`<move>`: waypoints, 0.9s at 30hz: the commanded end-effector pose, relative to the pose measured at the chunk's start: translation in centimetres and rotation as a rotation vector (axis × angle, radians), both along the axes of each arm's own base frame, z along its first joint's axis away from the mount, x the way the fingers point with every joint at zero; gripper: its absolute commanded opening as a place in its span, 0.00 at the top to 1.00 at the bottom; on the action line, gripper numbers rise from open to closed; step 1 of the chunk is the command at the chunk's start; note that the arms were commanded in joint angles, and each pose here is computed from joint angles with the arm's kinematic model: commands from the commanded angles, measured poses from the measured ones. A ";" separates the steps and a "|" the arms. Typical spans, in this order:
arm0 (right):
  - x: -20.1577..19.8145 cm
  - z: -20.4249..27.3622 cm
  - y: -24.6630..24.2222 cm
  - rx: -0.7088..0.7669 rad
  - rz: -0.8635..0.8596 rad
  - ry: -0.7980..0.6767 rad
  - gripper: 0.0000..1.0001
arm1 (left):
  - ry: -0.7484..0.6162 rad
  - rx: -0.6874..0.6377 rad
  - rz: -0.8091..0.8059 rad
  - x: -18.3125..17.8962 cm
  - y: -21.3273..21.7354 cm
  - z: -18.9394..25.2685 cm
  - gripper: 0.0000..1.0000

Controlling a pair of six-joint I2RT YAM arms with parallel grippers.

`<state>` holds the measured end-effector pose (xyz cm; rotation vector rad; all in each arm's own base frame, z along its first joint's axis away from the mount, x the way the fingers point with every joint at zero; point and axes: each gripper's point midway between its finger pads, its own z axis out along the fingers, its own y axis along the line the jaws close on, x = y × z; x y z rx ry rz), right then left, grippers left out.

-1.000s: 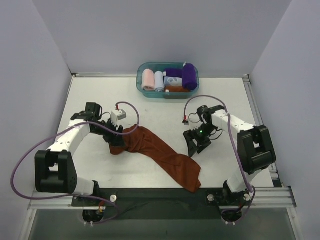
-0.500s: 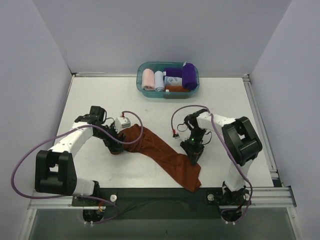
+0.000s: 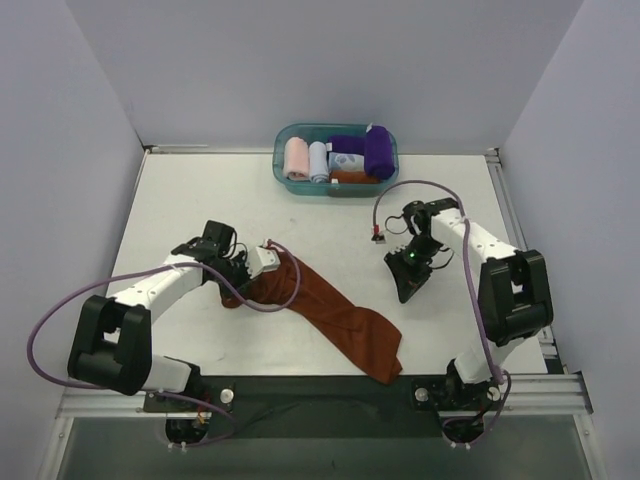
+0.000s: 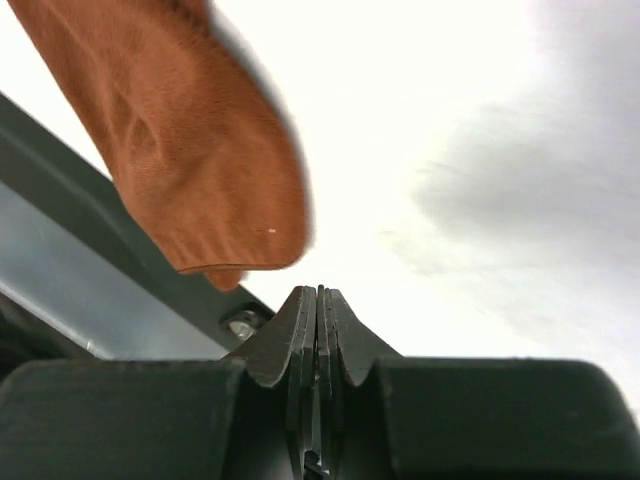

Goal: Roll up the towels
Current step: Flatten the towel

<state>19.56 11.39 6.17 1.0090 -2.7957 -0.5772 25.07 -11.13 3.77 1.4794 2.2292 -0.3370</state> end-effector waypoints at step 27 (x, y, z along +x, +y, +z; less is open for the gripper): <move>-5.6 -5.5 -0.2 -0.289 0.305 0.053 0.64 | -0.087 -0.342 0.100 1.8 -1.3 7.0 0.46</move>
